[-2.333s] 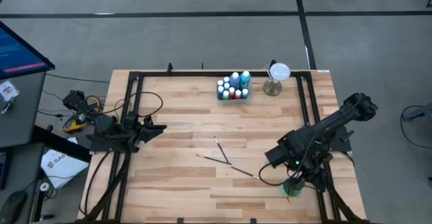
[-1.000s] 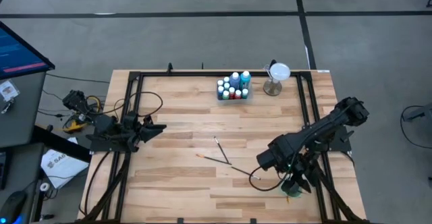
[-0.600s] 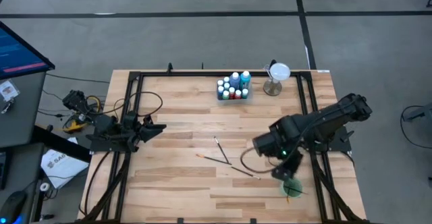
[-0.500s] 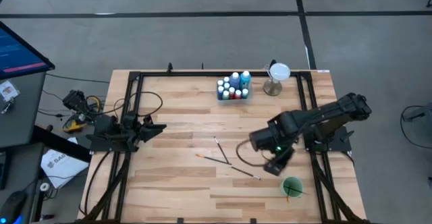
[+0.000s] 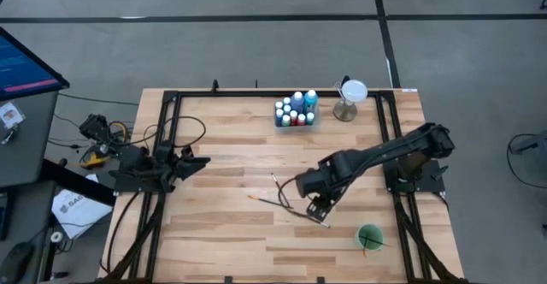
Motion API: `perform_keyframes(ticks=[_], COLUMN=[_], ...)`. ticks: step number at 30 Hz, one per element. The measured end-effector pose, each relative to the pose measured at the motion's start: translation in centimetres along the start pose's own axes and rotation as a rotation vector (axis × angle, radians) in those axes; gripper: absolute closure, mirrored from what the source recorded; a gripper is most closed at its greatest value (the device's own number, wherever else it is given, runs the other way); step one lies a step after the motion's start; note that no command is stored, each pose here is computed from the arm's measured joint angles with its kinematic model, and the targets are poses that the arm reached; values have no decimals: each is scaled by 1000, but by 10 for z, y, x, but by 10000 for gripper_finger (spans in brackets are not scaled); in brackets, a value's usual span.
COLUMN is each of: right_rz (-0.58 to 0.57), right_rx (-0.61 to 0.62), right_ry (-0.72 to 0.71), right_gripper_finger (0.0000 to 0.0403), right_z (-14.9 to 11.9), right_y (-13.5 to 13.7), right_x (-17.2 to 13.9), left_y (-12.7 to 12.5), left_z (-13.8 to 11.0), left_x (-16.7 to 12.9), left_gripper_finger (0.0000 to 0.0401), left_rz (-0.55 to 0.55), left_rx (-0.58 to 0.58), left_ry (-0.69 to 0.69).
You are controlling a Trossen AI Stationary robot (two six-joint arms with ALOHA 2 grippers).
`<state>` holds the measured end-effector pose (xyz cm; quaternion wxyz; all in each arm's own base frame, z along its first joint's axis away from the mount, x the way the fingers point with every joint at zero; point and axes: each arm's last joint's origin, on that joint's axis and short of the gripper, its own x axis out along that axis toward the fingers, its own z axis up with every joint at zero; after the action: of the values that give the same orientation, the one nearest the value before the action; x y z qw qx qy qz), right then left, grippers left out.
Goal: Pick & Place Paint Supplies
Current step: Put the silver paintbrush into the green cup
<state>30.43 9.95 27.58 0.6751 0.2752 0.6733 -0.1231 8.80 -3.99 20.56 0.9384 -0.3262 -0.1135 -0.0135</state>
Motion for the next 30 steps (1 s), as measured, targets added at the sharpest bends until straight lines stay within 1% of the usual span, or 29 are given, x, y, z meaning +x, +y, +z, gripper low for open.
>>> perform_keyframes(ticks=[6,9,12,17,20,22,24,26,28,30], right_rz=[-56,-28,-9,13,21,20,27,24,6,-29], right_rx=[-79,-138,-177,-219,-250,-256,-234,-179,-122,-91], right_ry=[62,38,8,-77,-142,-172,-179,-172,-158,-135], right_gripper_finger=[188,178,177,181,181,181,180,180,180,180], right_z=[-2,-5,-9,-20,-27,-34,-41,-46,-47,-48], right_y=[15,24,32,35,32,25,16,6,-3,-10], right_x=[30,35,37,22,10,4,1,1,8,18], left_y=[0,0,0,0,0,0,0,0,0,0], left_z=[0,1,1,1,1,1,1,1,1,1], left_x=[0,0,0,0,0,0,0,0,0,0], left_gripper_finger=[399,399,399,399,399,399,399,399,399,399], left_rz=[-2,-3,-3,-3,-4,-4,-3,-4,-3,-4], left_rx=[-4,-4,-4,-5,-5,-6,-6,-6,-5,-6], left_ry=[-4,-5,-5,-6,-7,-7,-7,-7,-7,-7])
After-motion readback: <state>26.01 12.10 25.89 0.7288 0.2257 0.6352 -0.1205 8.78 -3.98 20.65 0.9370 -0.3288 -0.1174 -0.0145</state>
